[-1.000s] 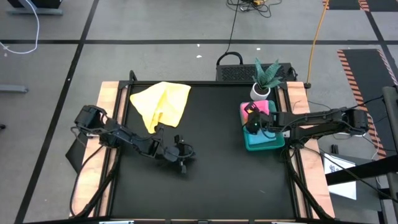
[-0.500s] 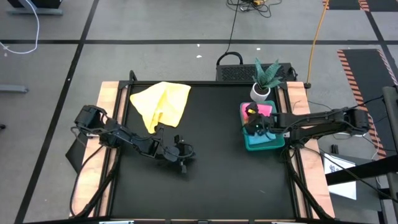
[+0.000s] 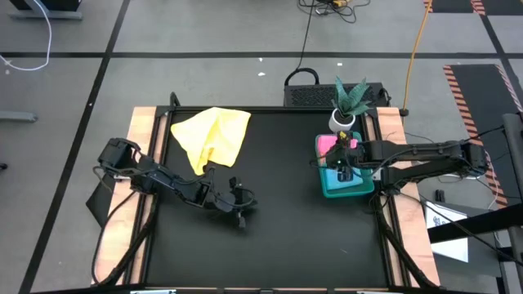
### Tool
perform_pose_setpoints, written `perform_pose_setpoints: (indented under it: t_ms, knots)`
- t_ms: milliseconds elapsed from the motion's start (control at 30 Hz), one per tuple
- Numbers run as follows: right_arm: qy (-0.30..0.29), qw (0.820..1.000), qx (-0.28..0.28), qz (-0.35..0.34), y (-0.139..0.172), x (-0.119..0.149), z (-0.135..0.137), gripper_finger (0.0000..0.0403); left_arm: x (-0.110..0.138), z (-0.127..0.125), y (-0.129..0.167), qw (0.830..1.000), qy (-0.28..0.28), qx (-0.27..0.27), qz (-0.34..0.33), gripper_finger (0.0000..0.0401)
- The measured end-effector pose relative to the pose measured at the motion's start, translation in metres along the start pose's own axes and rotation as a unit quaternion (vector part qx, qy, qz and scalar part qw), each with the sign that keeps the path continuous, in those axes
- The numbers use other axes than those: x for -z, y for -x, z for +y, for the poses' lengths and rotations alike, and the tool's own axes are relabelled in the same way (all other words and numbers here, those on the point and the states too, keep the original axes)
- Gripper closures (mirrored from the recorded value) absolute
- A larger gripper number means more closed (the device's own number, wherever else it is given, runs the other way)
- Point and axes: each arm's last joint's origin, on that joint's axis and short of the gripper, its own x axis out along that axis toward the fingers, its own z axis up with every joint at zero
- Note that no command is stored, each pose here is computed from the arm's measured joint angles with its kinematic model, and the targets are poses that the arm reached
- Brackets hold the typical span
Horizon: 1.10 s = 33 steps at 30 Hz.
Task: Fold microfiber towels
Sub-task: Put the pink microfiber cloth into the green bin
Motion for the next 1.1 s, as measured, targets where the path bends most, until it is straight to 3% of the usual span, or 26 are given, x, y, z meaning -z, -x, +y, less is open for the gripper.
perform_pose_setpoints:
  t_ms: [133,367,533,667,833,967,1100]
  knots:
    - [0.012,0.998,-0.016,0.066,-0.009,0.008,0.005,0.0174,0.000,0.000,0.000,1.000,-0.002,0.000,-0.002,0.0380]
    - [0.045,0.985,0.055,0.158,-0.038,0.014,0.011,0.0156,0.000,0.000,0.000,1.000,-0.003,0.001,-0.002,0.0380]
    - [0.098,0.975,0.047,0.192,-0.048,0.014,0.012,0.0155,0.000,0.000,0.000,1.000,-0.004,0.000,0.000,0.0380]
    - [0.125,0.970,0.037,0.206,-0.052,0.015,0.011,0.0204,0.000,0.000,0.000,1.000,-0.005,0.000,0.000,0.0380]
    - [0.173,0.957,0.031,0.232,-0.053,0.020,0.007,0.0300,0.000,0.000,0.000,1.000,-0.006,0.000,0.000,0.0380]
    - [0.249,0.926,0.110,0.260,-0.051,0.017,0.003,0.0380,0.000,0.000,0.000,1.000,-0.007,0.000,0.000,0.0380]
    - [0.303,0.906,0.149,0.257,-0.052,0.009,0.001,0.0387,0.000,0.000,0.000,1.000,-0.008,0.000,0.000,0.0380]
